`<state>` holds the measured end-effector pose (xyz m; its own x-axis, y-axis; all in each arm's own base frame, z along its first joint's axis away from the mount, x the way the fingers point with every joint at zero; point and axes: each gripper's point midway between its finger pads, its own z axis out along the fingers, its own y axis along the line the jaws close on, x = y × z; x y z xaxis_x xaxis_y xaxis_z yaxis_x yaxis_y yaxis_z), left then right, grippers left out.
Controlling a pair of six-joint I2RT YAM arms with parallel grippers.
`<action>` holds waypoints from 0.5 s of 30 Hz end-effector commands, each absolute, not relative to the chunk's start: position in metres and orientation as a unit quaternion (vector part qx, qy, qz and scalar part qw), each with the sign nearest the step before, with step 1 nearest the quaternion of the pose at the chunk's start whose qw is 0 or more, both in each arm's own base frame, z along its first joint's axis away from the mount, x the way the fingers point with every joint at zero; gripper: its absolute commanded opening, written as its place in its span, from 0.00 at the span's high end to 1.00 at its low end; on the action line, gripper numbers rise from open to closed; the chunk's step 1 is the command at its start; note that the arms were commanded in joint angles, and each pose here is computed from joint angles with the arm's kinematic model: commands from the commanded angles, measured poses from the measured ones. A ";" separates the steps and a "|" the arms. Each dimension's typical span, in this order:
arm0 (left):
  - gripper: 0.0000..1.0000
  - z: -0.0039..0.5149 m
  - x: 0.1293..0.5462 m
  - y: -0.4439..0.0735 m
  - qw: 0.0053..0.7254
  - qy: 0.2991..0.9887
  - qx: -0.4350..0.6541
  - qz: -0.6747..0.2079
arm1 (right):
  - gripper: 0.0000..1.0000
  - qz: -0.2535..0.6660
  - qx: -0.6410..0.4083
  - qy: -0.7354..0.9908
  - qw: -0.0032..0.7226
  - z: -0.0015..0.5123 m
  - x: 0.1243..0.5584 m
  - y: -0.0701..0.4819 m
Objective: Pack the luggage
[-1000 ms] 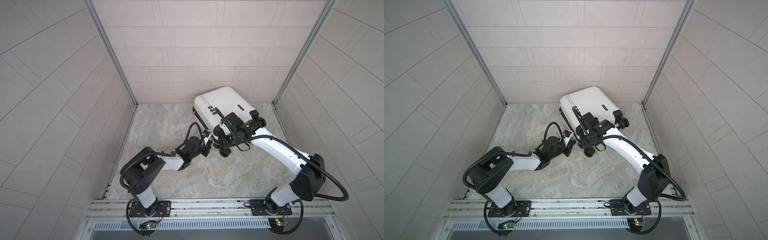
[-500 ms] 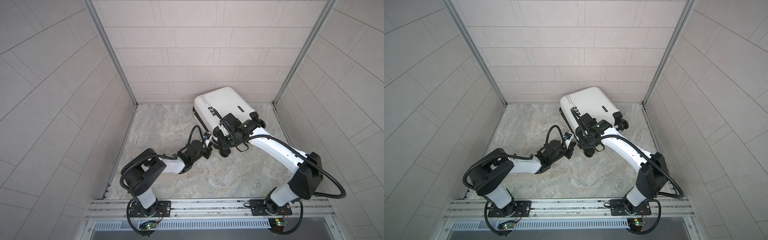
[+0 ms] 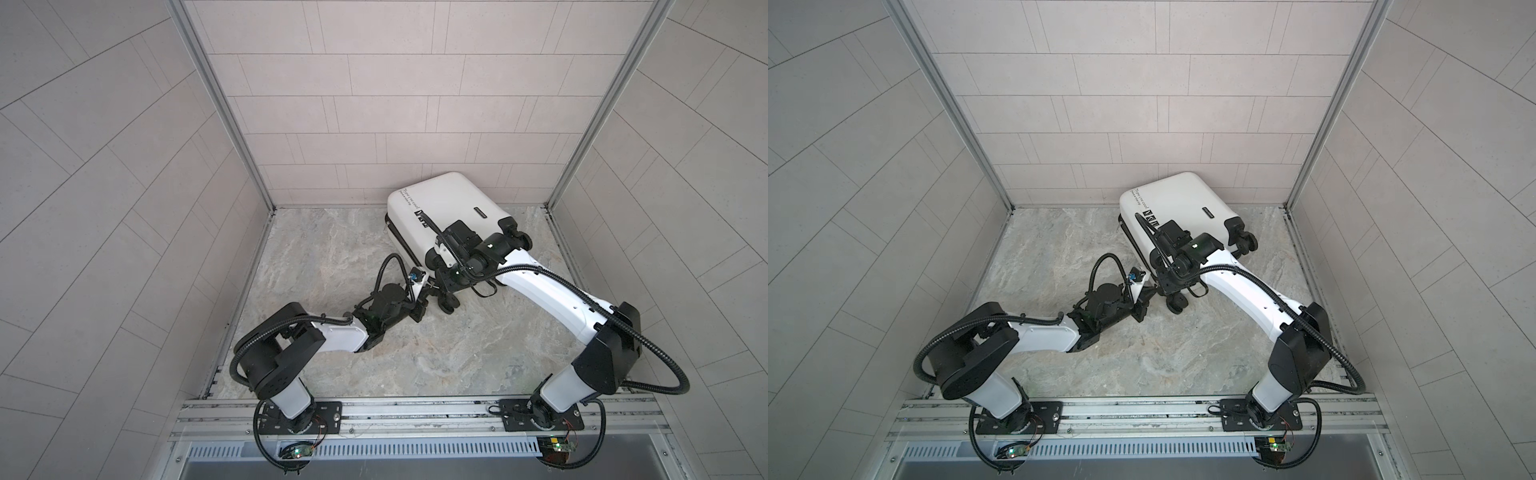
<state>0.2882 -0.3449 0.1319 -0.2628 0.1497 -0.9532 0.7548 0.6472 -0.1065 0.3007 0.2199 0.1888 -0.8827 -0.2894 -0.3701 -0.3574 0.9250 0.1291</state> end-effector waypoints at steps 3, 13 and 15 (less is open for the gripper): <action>1.00 0.172 0.247 -0.381 0.523 0.673 0.366 -0.374 | 1.00 0.175 -0.196 0.908 0.327 0.260 0.349 0.271; 1.00 0.180 0.245 -0.388 0.546 0.661 0.348 -0.379 | 1.00 0.185 -0.185 0.913 0.312 0.238 0.347 0.280; 1.00 0.179 0.245 -0.390 0.549 0.660 0.343 -0.381 | 1.00 0.184 -0.183 0.915 0.309 0.234 0.345 0.278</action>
